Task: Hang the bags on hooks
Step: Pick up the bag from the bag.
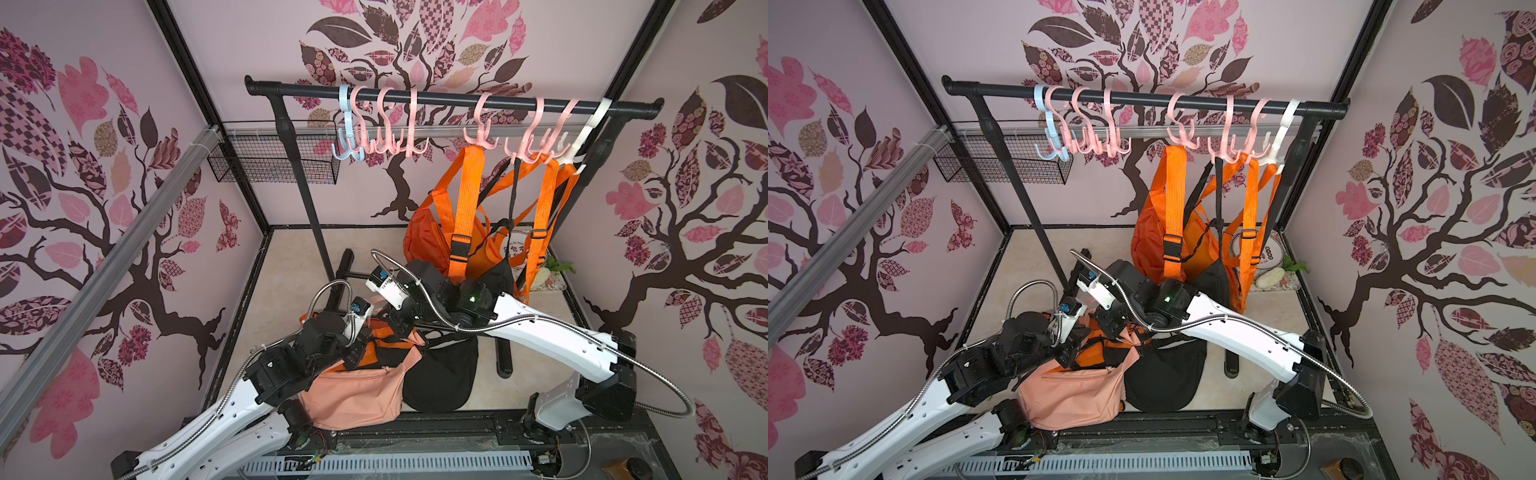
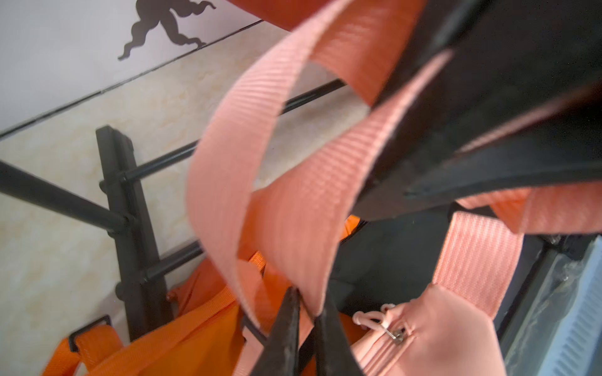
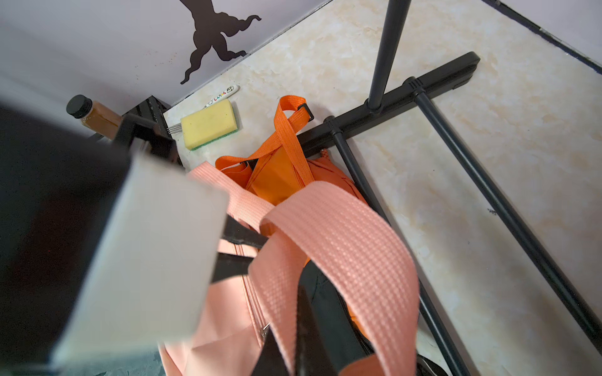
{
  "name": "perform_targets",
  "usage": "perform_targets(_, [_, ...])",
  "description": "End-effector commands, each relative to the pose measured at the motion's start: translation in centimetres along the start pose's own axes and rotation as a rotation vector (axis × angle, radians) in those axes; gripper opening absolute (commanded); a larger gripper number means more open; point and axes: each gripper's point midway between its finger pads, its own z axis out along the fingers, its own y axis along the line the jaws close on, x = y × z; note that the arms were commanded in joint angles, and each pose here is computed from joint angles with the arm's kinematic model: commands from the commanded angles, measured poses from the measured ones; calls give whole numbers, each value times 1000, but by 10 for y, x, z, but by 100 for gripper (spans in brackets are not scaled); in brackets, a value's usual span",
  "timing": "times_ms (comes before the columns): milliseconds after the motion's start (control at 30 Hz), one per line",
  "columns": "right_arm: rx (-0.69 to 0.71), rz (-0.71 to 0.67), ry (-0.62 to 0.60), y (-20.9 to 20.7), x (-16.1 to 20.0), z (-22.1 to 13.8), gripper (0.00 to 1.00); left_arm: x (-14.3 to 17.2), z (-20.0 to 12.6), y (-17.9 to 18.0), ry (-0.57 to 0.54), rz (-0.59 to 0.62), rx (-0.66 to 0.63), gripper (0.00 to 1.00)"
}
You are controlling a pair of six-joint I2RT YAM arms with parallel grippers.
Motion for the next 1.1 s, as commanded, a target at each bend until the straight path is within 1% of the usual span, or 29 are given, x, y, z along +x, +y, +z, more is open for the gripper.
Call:
perform_targets(0, [-29,-12,-61,8,-10,-28,0,-16,-15,3,-63,-16,-8,0])
perform_targets(133, [-37,-9,-21,6,13,-18,0,-33,-40,1,-156,-38,22,0])
perform_targets(200, [-52,1,9,6,28,-9,0,-39,-49,-1,-173,-57,39,0])
perform_targets(300, [-95,5,27,11,41,-2,1,-42,-55,-10,-167,-76,94,0])
perform_targets(367, [-83,10,15,9,42,-2,8,-42,-56,-15,-145,-81,125,0])
perform_targets(400, [-82,9,9,8,42,-3,9,-41,-55,-17,-130,-78,136,0])
perform_targets(433, [-93,7,4,10,42,-4,7,-41,-54,-19,-115,-75,146,0])
perform_targets(467, [-111,6,-1,13,41,-5,0,-39,-53,-21,-95,-68,153,0])
perform_targets(500, [-128,4,-2,16,41,-6,0,-37,-51,-22,-72,-61,154,0])
perform_targets(600, [-175,-16,-8,25,41,-16,0,-28,-42,-13,13,-47,94,0])
perform_targets(700, [-226,-42,-39,35,37,-33,0,-20,-33,0,75,-43,14,0])
perform_targets(767, [-289,-63,-53,47,35,-47,0,-18,-28,9,110,-56,-29,0])
perform_targets(833, [-375,-84,-57,62,37,-60,0,-19,-25,15,121,-84,-32,0])
perform_targets(867, [-420,-95,-57,69,39,-66,0,-22,-25,17,119,-100,-19,0])
perform_targets(933, [-468,-103,-84,77,35,-76,0,-31,-25,13,100,-109,18,0])
perform_targets(1067, [-537,-112,-133,90,21,-93,0,-53,-32,-6,43,-116,135,0])
